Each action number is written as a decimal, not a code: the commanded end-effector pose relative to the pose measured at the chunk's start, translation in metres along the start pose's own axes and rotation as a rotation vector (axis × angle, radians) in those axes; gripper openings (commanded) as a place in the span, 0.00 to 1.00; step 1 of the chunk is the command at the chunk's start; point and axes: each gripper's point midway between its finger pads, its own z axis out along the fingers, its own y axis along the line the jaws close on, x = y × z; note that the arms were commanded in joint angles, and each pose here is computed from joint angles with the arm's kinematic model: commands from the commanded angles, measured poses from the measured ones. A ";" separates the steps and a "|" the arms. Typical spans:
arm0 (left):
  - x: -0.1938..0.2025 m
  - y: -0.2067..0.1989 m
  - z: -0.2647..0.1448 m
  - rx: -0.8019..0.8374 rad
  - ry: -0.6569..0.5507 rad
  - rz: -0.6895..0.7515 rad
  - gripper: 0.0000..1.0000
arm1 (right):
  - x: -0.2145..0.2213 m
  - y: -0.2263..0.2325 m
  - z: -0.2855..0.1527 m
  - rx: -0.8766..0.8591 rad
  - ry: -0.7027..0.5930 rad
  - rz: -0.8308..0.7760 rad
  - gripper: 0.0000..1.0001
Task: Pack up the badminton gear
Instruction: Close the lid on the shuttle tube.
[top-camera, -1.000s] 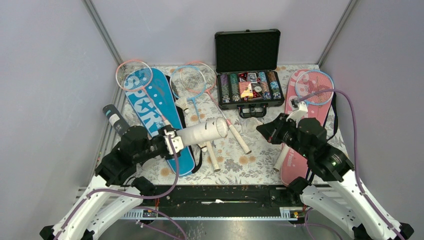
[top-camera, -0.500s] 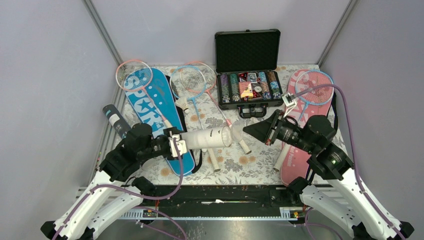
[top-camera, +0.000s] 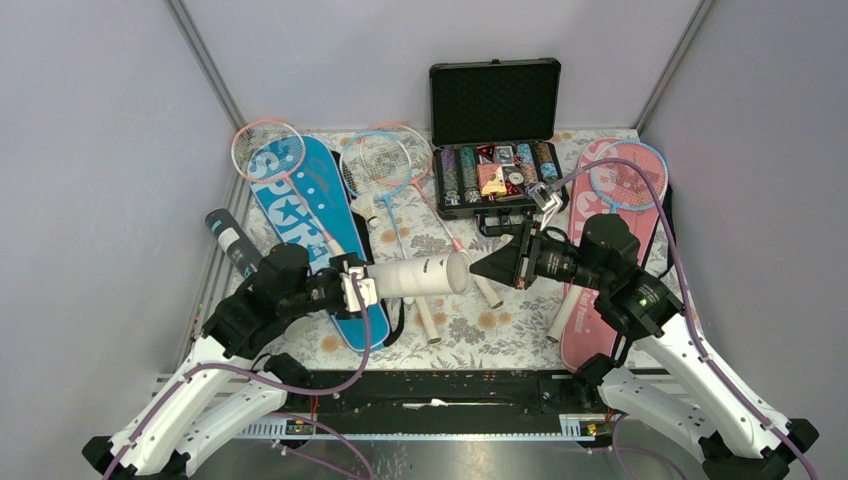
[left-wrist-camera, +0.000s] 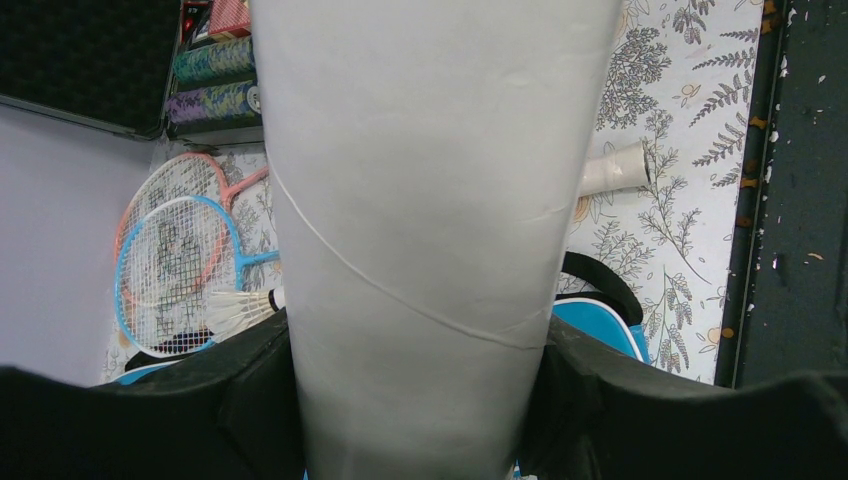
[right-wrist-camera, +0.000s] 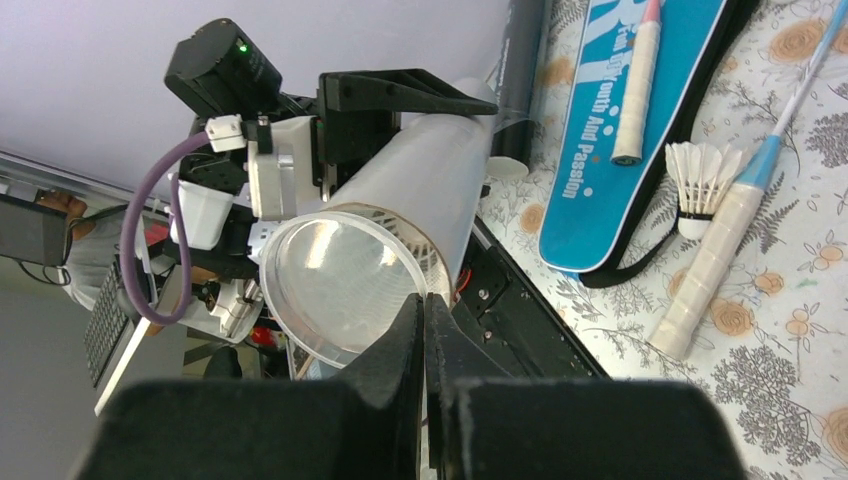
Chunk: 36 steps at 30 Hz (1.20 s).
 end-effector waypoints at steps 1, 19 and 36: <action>-0.035 0.017 -0.007 -0.044 -0.108 0.073 0.29 | -0.003 0.009 -0.005 -0.008 0.007 -0.040 0.00; -0.034 0.014 -0.003 -0.017 -0.108 0.051 0.29 | -0.012 -0.002 0.004 0.037 -0.033 -0.038 0.00; -0.035 0.014 0.000 -0.007 -0.102 0.017 0.30 | -0.009 -0.012 0.008 0.084 -0.017 -0.058 0.00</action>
